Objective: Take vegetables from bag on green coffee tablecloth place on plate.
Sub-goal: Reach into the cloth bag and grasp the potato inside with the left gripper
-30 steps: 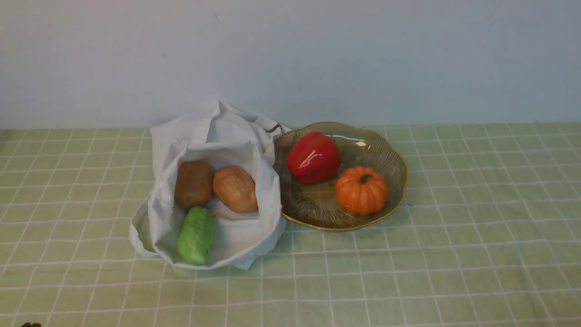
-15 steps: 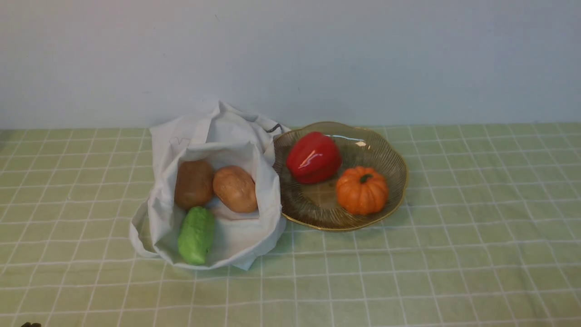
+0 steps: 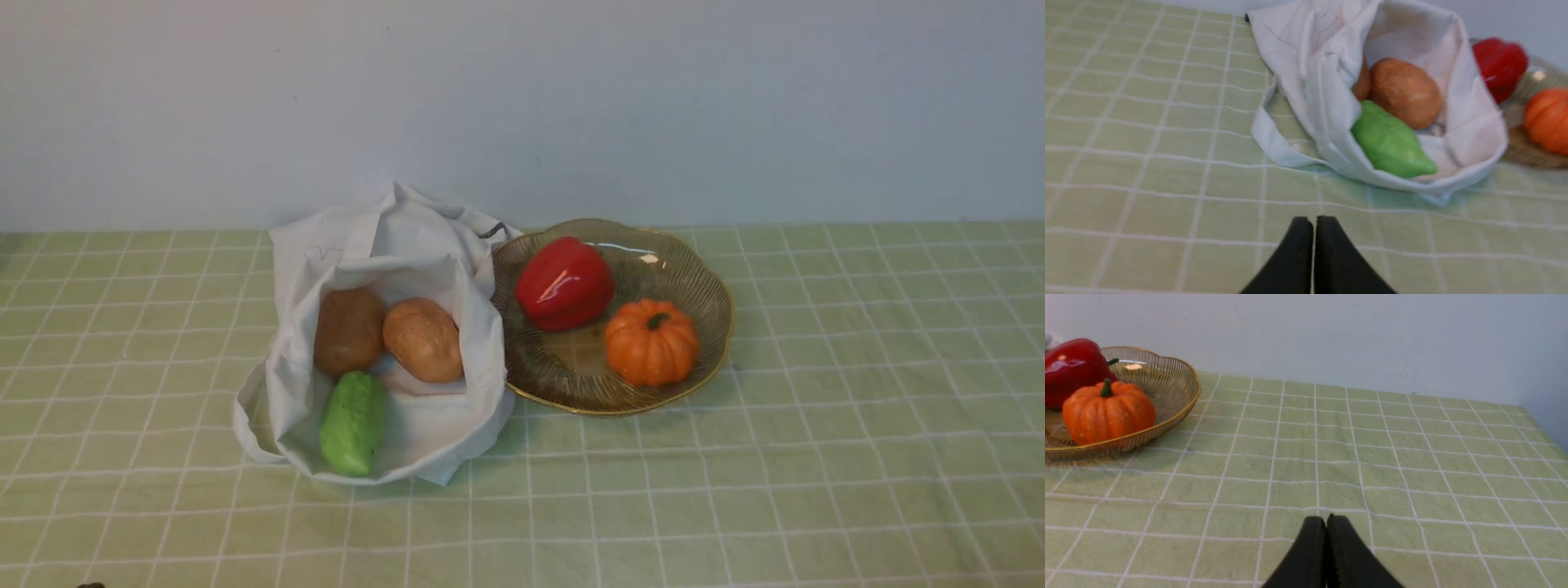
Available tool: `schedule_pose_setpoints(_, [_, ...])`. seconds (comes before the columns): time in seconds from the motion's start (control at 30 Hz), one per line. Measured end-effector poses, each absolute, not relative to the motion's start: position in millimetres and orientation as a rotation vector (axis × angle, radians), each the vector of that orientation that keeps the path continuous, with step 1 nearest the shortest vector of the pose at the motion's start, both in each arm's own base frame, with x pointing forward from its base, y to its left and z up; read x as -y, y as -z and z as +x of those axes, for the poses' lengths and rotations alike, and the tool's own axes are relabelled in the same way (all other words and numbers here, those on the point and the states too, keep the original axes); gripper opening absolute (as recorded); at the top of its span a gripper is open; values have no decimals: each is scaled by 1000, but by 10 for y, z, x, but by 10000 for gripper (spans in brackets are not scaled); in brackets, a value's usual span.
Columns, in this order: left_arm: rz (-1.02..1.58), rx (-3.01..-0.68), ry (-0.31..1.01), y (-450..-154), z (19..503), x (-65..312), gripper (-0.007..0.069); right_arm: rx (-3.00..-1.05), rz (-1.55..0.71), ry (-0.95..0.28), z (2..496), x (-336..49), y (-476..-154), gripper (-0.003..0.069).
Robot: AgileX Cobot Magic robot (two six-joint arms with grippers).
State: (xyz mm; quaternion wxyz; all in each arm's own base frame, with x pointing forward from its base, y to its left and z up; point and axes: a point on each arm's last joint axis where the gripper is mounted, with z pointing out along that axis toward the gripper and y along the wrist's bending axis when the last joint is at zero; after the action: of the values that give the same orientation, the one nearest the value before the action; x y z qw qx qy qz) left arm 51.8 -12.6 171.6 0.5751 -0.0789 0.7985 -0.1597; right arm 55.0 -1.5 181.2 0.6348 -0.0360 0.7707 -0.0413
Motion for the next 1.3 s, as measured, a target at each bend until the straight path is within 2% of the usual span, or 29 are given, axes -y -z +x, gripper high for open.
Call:
schedule_pose_setpoints(0.03, [-279, -1858, 495, -1727, 516, 157, -5, -1762, -82, 94, 550, 15, -1812, -15])
schedule_pose_setpoints(0.17, [-466, -1815, 754, -1765, 509, 225, -5, -1762, -82, 94, 550, 15, -1812, -15])
schedule_pose_setpoints(0.23, [-544, -1779, 867, -1793, 508, 250, -5, -1762, -82, 94, 550, 15, -1812, -15])
schedule_pose_setpoints(0.33, [-600, -1743, 944, -1821, 510, 262, -5, -1762, -82, 94, 550, 15, -1812, -15])
schedule_pose_setpoints(0.87, [-758, -1462, 983, -1992, 558, 115, -5, -1762, -82, 94, 550, 15, -1812, -15])
schedule_pose_setpoints(0.93, [-660, -1493, 941, -2079, 539, 143, -5, -1762, -82, 94, 550, 15, -1812, -15])
schedule_pose_setpoints(1.03, [-413, -1540, 852, -2434, 460, 221, -5, -1762, -82, 94, 550, 15, -1812, -15])
schedule_pose_setpoints(1.17, [-306, -1624, 804, -2733, 506, 274, -5, -1762, -82, 94, 550, 15, -1812, -15])
schedule_pose_setpoints(1.23, [-239, -1816, 783, -2874, 679, 350, -5, -1762, -82, 94, 550, 15, -1812, -15])
schedule_pose_setpoints(1.3, [-213, -1992, 774, -2886, 852, 401, -5, -1762, -82, 94, 550, 15, -1812, -15])
